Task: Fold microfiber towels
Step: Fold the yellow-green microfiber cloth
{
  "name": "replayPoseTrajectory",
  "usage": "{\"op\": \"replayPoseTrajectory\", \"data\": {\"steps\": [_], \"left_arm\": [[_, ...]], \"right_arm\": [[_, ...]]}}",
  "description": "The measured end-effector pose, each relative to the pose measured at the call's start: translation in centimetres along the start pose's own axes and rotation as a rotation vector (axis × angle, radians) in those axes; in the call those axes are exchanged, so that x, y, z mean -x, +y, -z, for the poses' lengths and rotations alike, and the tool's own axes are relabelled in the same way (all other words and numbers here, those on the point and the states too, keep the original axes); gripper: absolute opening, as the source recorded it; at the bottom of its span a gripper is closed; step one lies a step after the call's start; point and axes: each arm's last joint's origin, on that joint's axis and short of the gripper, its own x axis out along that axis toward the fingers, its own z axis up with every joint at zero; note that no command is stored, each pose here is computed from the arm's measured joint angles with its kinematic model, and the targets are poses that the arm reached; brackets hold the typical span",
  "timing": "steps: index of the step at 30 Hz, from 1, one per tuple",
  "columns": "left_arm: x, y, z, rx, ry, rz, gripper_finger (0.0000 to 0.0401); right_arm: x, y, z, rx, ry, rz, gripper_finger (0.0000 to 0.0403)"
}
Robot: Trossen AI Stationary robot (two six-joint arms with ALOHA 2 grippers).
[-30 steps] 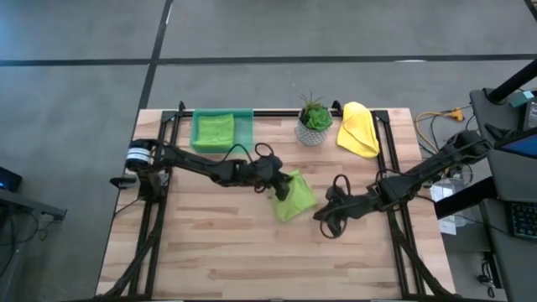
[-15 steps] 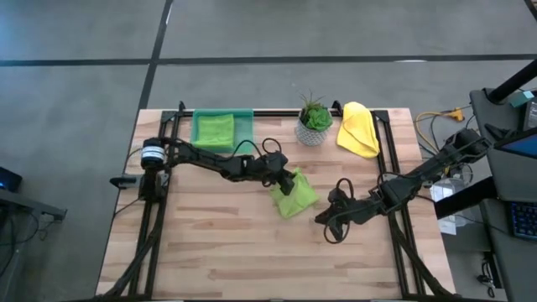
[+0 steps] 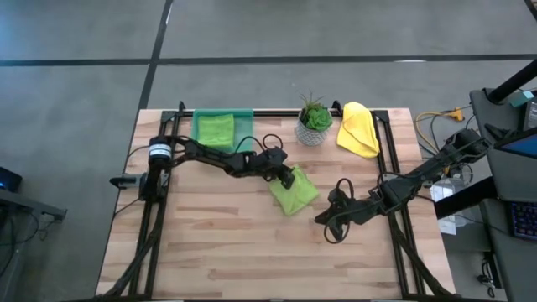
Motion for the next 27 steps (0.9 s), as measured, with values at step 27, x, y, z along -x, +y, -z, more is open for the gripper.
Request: {"op": "replayPoseTrajectory", "data": {"steps": [27], "left_arm": [[0.6,-5.2,10.7,0.592,0.385,-0.138,0.0]], "right_arm": [[0.9,1.4,0.8,0.116,0.032,-0.064,0.0056]]}}
